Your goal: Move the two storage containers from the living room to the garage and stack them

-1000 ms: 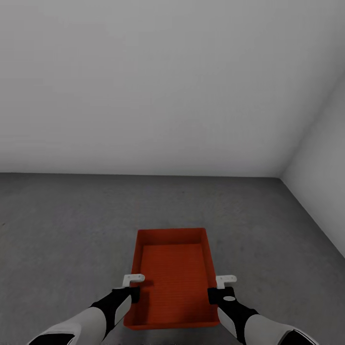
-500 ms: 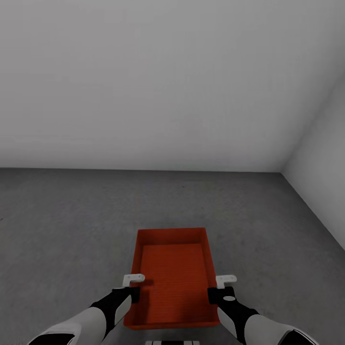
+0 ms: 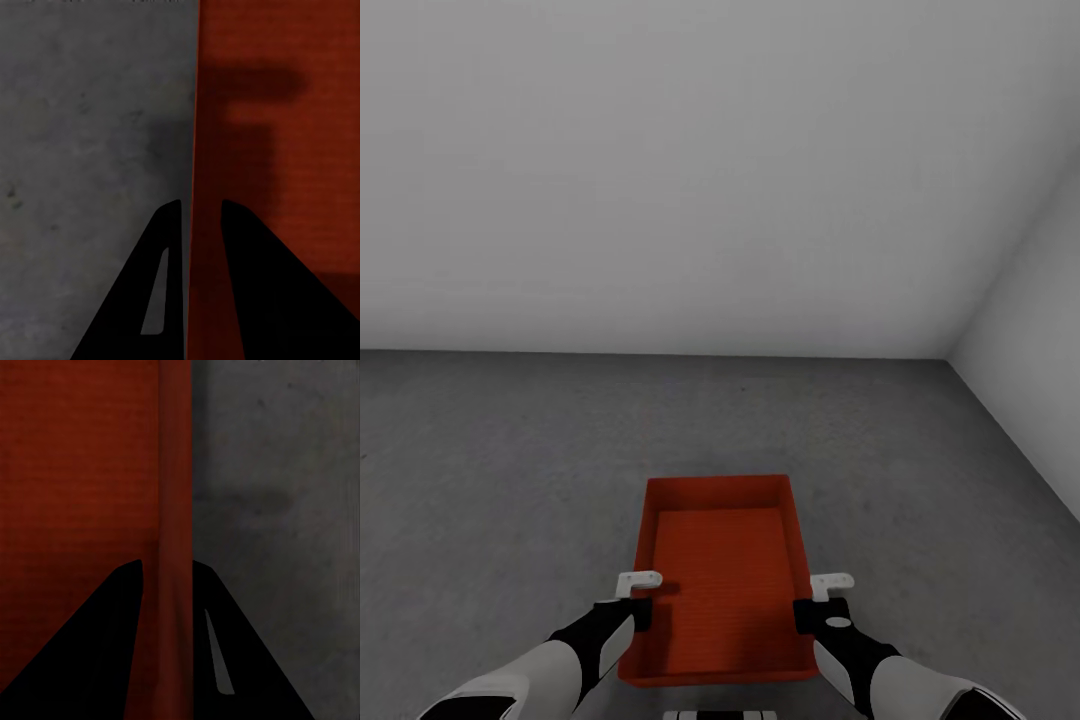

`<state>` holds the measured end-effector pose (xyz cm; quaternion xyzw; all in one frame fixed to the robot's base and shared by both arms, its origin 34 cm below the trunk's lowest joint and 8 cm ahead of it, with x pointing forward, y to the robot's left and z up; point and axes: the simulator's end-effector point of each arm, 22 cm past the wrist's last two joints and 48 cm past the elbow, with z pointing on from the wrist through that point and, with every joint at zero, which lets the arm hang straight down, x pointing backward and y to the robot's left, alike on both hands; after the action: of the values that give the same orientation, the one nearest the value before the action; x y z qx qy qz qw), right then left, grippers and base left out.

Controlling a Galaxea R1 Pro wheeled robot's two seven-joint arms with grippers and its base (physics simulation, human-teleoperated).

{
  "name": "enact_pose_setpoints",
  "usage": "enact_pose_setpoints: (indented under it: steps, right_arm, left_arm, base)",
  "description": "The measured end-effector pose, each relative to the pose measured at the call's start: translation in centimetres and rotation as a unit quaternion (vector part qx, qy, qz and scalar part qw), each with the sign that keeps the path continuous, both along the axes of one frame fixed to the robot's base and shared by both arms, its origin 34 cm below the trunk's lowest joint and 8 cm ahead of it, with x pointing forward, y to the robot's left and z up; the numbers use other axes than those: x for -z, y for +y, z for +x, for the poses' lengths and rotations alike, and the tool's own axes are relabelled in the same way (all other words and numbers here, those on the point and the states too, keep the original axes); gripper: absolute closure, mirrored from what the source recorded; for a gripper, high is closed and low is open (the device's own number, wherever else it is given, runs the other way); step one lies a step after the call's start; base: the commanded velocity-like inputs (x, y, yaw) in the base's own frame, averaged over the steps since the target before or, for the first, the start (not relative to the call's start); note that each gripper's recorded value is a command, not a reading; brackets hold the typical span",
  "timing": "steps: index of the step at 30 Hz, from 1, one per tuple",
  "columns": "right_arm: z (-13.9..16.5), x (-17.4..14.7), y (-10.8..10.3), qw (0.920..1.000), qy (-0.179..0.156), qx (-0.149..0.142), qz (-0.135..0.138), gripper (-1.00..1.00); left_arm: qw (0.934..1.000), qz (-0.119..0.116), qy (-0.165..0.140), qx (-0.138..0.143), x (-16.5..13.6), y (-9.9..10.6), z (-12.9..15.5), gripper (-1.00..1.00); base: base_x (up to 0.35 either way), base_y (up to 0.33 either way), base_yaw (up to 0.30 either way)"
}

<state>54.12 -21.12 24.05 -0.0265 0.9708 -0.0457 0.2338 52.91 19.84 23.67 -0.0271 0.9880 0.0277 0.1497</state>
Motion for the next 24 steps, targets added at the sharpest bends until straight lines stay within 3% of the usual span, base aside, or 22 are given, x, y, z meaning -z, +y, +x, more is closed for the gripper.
enact_pose_setpoints:
  steps: [8,9,11,24]
  right_arm:
    - [0.0,0.0,-0.1,1.0000,0.000,0.000,0.000,1.00]
    - [0.0,0.0,-0.1,1.0000,0.000,0.000,0.000,-1.00]
    - [-1.1,0.5,-1.2,0.9997,0.012,0.022,-0.006,-1.00]
    - [-1.1,0.5,-1.3,0.9997,0.012,0.022,-0.007,-1.00]
  left_arm:
    - [1.0000,0.000,0.000,0.000,0.0,-0.1,0.0,1.00]
    - [1.0000,0.000,0.000,0.000,0.0,-0.1,0.0,-1.00]
    - [0.9996,0.025,-0.002,0.013,0.0,1.7,0.2,-1.00]
    - [0.9996,0.025,-0.003,0.012,-0.1,1.8,0.3,-1.00]
  base:
    - [0.000,0.000,0.000]
    - [0.000,0.000,0.000]
    - [0.000,0.000,0.000]
    - [0.000,0.000,0.000]
